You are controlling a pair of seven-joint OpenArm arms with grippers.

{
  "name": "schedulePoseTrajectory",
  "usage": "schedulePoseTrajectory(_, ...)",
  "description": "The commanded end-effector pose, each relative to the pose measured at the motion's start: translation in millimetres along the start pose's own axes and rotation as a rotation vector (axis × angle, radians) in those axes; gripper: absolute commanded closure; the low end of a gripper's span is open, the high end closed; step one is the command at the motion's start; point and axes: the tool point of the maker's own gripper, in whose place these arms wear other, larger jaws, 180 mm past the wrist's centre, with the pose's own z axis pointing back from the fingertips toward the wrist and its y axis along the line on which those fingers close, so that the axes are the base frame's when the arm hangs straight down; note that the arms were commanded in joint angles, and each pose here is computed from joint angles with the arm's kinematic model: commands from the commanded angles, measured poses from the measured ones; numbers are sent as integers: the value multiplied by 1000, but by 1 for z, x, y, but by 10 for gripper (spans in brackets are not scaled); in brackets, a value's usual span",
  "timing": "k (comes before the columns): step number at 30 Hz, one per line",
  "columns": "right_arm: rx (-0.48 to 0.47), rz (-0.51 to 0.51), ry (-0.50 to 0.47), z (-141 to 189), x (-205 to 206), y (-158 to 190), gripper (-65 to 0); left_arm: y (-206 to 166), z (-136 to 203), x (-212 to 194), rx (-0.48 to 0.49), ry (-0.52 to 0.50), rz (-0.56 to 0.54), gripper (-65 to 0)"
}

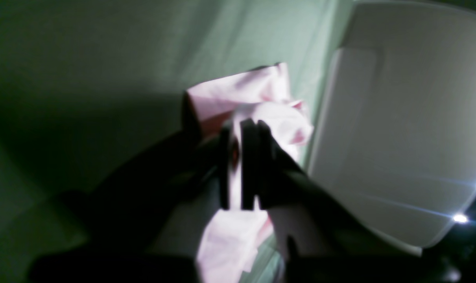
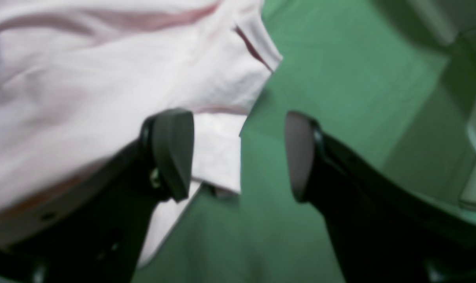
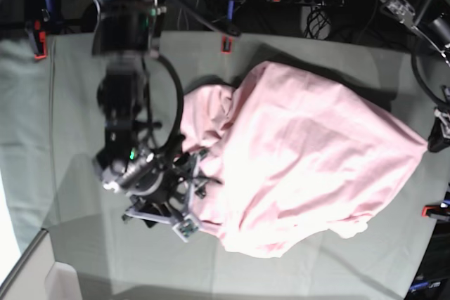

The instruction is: Layout the t-shirt on the table in an organized manner, then fold the t-shirt properly

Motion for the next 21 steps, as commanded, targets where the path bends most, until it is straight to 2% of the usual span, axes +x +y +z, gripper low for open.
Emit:
schedulePoseTrajectory(1, -7, -24, -15, -5, 9, -12, -371, -12, 5, 4, -36, 11, 13, -95)
schedulePoseTrajectory(4, 46, -75, 51, -28, -5, -15, -371, -10, 6, -6, -37, 64, 22, -268)
schedulePoseTrajectory(7, 77, -134, 65, -42, -19, -20, -372, -4, 6, -14, -31, 79, 26, -440)
schedulePoseTrajectory(9, 103, -169, 40, -50, -20, -16, -372, -6, 7, -13, -36, 75, 16, -505)
schedulePoseTrajectory(14, 150, -206, 15, -62, -27, -1, -372, -10, 22, -7, -33, 34, -49, -502)
schedulePoseTrajectory(18, 165, -216, -61, -64, -2, 5, -372, -3, 29, -14, -21, 28, -67, -502)
schedulePoseTrajectory(21, 162, -210, -81, -64, 5, 2, -372, 9, 36, -15, 10, 25, -82, -502)
